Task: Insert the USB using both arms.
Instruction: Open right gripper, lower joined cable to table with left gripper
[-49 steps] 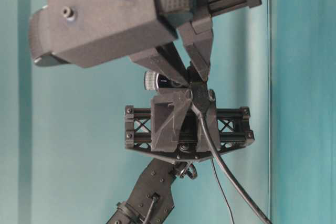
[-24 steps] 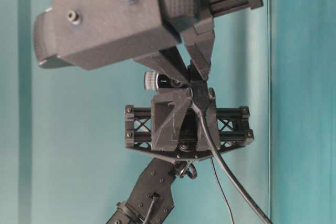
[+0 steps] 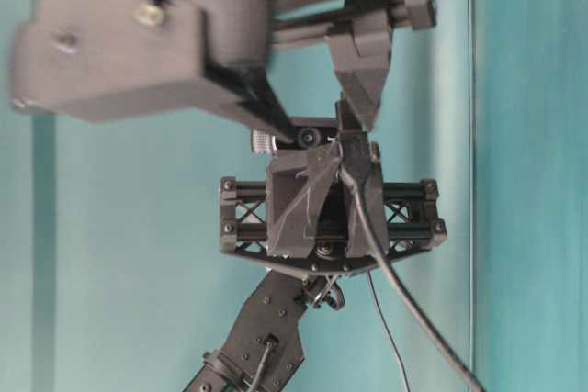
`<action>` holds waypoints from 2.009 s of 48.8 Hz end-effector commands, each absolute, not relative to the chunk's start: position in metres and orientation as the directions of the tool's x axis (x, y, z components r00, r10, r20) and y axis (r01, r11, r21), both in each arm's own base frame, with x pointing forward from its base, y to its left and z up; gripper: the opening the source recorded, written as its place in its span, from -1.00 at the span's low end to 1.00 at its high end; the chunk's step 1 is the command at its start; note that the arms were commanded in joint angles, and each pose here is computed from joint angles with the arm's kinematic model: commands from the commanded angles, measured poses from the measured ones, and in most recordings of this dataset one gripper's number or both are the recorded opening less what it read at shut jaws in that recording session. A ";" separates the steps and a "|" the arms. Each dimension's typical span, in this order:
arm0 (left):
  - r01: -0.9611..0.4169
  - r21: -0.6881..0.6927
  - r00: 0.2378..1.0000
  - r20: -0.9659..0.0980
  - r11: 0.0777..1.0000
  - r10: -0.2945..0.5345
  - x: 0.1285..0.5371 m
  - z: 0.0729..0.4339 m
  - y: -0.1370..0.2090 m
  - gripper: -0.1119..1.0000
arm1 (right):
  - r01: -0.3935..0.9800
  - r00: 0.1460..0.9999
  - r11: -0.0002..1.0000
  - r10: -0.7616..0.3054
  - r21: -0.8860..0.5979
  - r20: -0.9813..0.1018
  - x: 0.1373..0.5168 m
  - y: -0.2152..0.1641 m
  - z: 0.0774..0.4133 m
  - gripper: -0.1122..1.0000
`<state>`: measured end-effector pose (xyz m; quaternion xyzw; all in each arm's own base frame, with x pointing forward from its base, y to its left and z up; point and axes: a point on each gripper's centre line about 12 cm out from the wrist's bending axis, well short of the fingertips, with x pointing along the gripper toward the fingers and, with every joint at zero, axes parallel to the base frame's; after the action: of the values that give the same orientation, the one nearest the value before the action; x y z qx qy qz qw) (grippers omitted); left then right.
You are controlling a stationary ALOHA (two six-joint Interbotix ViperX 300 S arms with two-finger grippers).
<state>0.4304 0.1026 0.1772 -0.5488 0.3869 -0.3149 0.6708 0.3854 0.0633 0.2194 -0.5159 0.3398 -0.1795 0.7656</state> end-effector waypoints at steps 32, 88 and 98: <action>-0.008 -0.640 0.393 -0.709 0.768 -0.586 0.440 0.161 0.065 -0.59 | 0.479 0.716 0.860 -0.500 -0.178 -0.488 0.313 0.059 0.296 0.51; -0.039 -0.217 0.301 -0.933 0.975 -0.195 0.460 0.111 0.043 -0.59 | 0.623 0.652 0.782 -0.529 -0.014 -0.543 0.289 0.030 0.280 0.51; -0.023 -0.219 0.312 -0.929 0.975 -0.201 0.463 0.124 0.039 -0.39 | 0.623 0.659 0.782 -0.526 -0.003 -0.538 0.285 0.028 0.283 0.51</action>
<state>0.4549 0.0401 0.1004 -0.1011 0.6058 -0.0553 0.7872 0.2855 0.0279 0.2746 0.0781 0.2776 -0.3195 0.9026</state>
